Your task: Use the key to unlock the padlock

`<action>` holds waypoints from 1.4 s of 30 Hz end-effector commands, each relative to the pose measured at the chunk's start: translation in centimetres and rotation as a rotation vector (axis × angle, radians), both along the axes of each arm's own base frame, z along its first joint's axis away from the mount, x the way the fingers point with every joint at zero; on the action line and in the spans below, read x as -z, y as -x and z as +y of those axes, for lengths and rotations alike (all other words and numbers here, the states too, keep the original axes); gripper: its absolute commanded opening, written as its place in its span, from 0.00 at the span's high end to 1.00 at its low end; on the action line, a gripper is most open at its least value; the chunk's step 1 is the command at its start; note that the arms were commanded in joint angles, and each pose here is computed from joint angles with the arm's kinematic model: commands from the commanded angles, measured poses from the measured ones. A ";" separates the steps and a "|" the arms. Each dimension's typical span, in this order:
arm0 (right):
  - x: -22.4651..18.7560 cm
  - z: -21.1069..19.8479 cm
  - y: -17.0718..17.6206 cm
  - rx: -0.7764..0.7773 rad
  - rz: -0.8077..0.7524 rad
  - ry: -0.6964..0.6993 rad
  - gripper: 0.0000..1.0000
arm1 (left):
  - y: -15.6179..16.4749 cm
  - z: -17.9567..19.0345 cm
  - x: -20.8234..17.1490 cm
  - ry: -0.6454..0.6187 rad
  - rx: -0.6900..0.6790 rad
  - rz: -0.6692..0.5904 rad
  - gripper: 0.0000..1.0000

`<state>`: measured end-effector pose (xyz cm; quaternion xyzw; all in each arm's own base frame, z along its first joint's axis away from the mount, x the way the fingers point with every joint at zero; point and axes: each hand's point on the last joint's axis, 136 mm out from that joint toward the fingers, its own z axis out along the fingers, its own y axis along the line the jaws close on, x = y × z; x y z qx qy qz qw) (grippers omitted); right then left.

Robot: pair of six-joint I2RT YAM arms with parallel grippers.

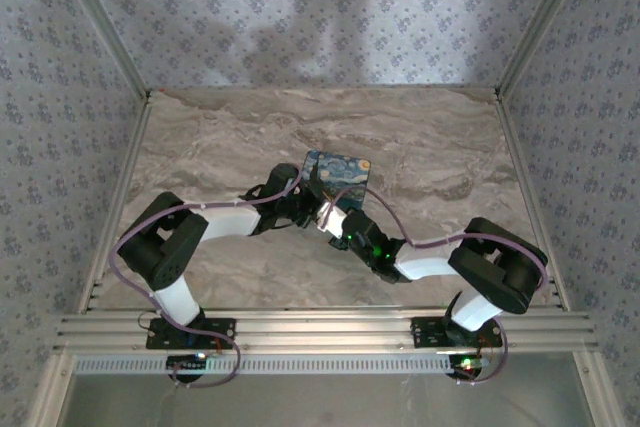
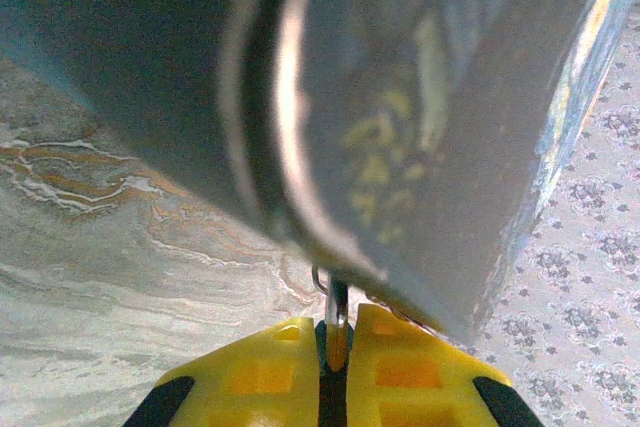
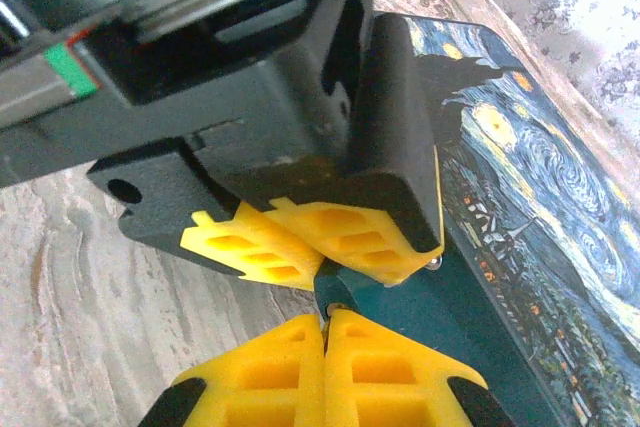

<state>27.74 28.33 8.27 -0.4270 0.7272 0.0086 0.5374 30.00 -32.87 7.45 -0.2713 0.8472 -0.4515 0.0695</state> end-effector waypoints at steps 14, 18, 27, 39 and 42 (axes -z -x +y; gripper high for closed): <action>-0.3 -1.9 -1.5 0.216 0.141 -0.378 1.00 | 0.6 -0.9 -0.2 0.028 0.028 0.021 1.00; -0.1 -1.8 -1.6 0.217 0.144 -0.370 1.00 | 0.7 -0.9 -0.1 0.024 0.028 0.022 1.00; 0.7 -2.2 -1.3 0.237 0.185 -0.393 1.00 | 0.4 -0.8 -0.1 0.007 0.039 -0.009 0.76; 1.4 -3.2 -0.7 0.272 0.350 -0.610 1.00 | -0.1 1.5 -2.0 -0.057 0.037 -0.089 0.47; 1.8 -3.3 -0.8 0.284 0.437 -0.686 1.00 | -0.5 3.0 -2.7 -0.092 0.025 -0.119 0.45</action>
